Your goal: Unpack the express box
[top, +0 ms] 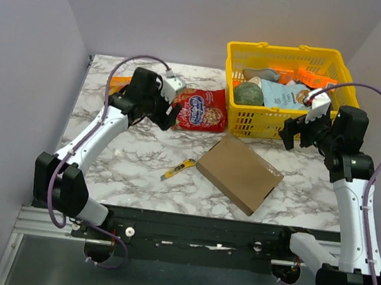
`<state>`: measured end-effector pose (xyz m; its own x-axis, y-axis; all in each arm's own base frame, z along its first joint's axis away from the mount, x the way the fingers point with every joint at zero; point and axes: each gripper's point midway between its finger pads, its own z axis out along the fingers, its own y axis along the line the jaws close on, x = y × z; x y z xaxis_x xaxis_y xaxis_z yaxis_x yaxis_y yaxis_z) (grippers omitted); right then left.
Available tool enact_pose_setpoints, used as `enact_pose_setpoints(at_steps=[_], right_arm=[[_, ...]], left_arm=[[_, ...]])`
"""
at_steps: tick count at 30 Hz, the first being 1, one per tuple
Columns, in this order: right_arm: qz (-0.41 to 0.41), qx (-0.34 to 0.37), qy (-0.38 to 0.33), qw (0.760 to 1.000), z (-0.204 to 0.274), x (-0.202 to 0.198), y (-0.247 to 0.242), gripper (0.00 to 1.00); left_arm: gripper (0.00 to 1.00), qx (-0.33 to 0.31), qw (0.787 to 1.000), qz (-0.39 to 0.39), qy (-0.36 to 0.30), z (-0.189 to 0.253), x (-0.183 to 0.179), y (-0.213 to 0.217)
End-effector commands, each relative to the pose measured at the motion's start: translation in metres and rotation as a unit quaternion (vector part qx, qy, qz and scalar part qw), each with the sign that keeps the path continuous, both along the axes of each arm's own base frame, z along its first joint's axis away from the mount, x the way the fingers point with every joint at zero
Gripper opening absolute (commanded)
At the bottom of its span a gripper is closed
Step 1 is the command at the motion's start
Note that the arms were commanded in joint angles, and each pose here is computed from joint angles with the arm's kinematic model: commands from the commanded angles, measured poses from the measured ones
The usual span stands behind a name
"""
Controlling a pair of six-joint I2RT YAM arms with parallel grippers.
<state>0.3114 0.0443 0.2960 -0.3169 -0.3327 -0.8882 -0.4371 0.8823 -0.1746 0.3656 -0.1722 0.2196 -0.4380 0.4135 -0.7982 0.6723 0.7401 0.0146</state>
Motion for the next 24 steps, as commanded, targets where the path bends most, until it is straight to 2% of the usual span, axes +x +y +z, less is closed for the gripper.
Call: enact_pose_setpoints(at_steps=[1, 2, 3, 5, 8, 12, 20, 24], right_arm=[[0.153, -0.024, -0.008, 0.988, -0.011, -0.04, 0.033, 1.0], [0.152, -0.023, -0.006, 0.988, -0.012, -0.042, 0.034, 0.99], [0.151, -0.023, 0.002, 0.988, -0.015, -0.045, 0.033, 0.99], [0.148, -0.021, 0.011, 0.989, -0.019, -0.048, 0.032, 0.98], [0.14, -0.011, 0.024, 0.99, -0.021, -0.05, 0.032, 0.98], [0.13, 0.004, 0.033, 0.991, -0.019, -0.052, 0.033, 0.98], [0.119, 0.001, 0.031, 0.992, -0.016, -0.053, 0.03, 0.98], [0.117, 0.004, 0.028, 0.993, -0.018, -0.055, 0.03, 0.98]], left_arm=[[0.77, 0.081, 0.984, -0.131, 0.089, -0.077, -0.074, 0.001], [0.76, 0.102, 0.976, -0.152, 0.115, -0.099, -0.091, 0.008], [0.71, 0.116, 0.971, -0.165, 0.128, -0.109, -0.1, 0.008], [0.69, 0.136, 0.964, -0.174, 0.147, -0.127, -0.113, 0.012], [0.69, 0.165, 0.963, -0.155, 0.145, -0.145, -0.114, 0.015], [0.63, 0.165, 0.965, -0.118, 0.167, -0.158, -0.113, 0.009], [0.61, 0.143, 0.961, -0.099, 0.217, -0.177, -0.131, -0.017], [0.61, 0.162, 0.96, -0.1, 0.204, -0.184, -0.135, -0.022]])
